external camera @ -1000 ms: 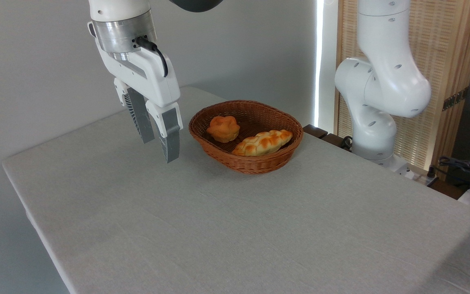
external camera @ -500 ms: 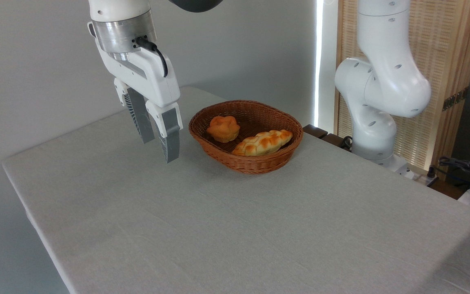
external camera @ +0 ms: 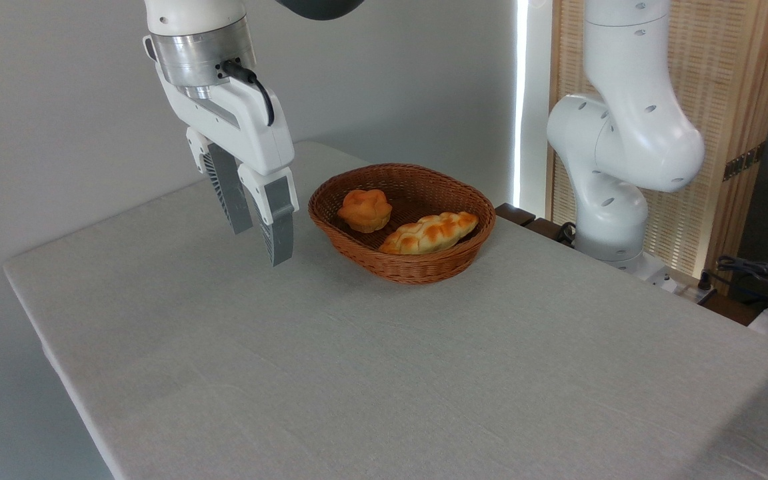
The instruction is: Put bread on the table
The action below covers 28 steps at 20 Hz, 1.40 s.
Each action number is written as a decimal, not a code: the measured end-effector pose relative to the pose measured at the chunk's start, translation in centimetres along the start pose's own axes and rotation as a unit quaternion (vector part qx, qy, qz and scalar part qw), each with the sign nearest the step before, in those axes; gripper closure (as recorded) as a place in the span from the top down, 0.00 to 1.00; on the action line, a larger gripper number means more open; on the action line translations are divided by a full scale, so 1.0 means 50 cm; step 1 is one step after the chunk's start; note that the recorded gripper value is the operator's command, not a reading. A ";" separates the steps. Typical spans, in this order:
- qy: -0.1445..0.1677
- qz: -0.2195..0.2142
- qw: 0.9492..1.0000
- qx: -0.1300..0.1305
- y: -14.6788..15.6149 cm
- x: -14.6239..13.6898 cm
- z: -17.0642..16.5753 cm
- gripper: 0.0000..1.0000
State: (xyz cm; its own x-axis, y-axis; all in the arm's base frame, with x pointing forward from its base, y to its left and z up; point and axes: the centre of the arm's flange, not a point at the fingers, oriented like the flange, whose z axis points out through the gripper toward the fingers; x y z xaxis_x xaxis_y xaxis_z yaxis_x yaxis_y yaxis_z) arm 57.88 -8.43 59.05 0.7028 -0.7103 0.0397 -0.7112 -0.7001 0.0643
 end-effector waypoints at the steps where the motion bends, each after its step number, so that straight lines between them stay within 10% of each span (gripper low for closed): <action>1: 0.000 0.000 1.000 0.000 0.000 0.000 0.000 1.00; 12: -0.006 0.011 1.000 -0.005 0.022 0.014 0.015 1.00; 22: 0.019 0.045 0.999 -0.018 0.189 -0.036 0.005 1.00; 28: 0.012 0.078 0.996 -0.041 0.331 -0.092 0.112 1.00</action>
State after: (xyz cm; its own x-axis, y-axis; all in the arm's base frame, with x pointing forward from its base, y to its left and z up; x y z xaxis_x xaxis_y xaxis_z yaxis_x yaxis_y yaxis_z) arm 42.75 -17.17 54.33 0.5841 -0.8077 0.0804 -0.8091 -0.5716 0.1362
